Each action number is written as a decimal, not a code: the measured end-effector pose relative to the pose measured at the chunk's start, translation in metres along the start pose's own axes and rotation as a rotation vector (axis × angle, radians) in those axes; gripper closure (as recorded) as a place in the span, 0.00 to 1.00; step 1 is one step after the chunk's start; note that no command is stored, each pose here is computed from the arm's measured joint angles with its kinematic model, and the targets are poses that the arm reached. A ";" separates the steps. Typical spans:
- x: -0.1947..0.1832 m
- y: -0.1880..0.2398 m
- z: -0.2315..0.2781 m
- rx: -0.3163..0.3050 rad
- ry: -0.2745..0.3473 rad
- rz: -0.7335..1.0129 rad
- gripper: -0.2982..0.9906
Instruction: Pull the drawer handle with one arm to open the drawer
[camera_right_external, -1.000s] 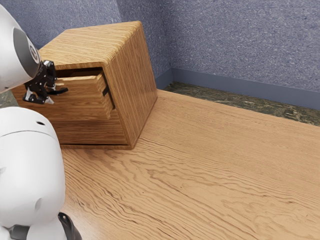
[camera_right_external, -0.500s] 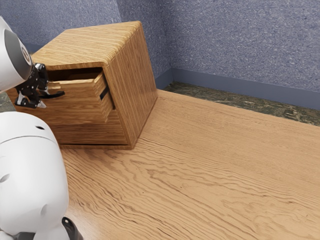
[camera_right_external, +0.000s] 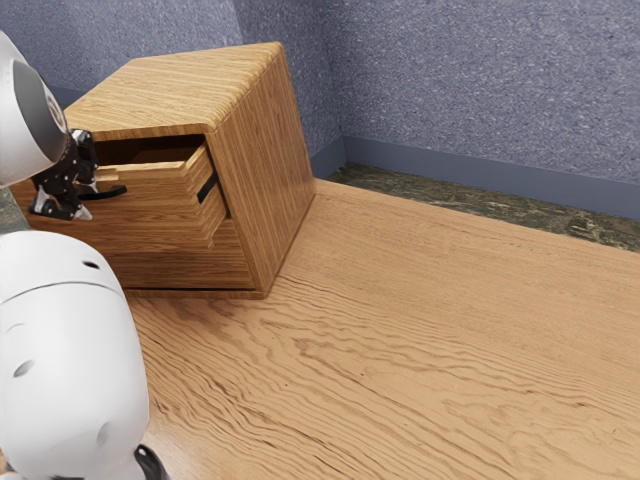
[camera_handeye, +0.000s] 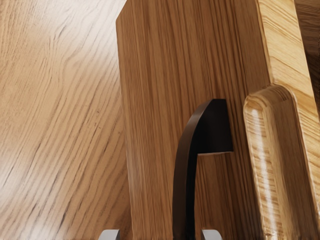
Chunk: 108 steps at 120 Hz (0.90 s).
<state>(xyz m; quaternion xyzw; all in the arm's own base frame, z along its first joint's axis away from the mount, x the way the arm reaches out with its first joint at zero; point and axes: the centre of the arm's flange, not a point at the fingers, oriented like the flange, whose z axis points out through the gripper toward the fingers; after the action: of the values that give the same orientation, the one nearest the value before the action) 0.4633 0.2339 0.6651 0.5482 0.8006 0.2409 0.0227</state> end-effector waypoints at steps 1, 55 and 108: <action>-0.001 0.000 0.000 0.000 0.000 0.001 0.65; 0.005 -0.023 -0.009 0.008 0.018 -0.045 0.65; -0.001 -0.034 -0.017 0.003 0.025 -0.053 0.65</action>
<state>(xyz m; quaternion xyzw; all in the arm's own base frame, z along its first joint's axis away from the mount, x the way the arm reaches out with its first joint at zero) 0.4289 0.2172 0.6654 0.5237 0.8155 0.2457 0.0184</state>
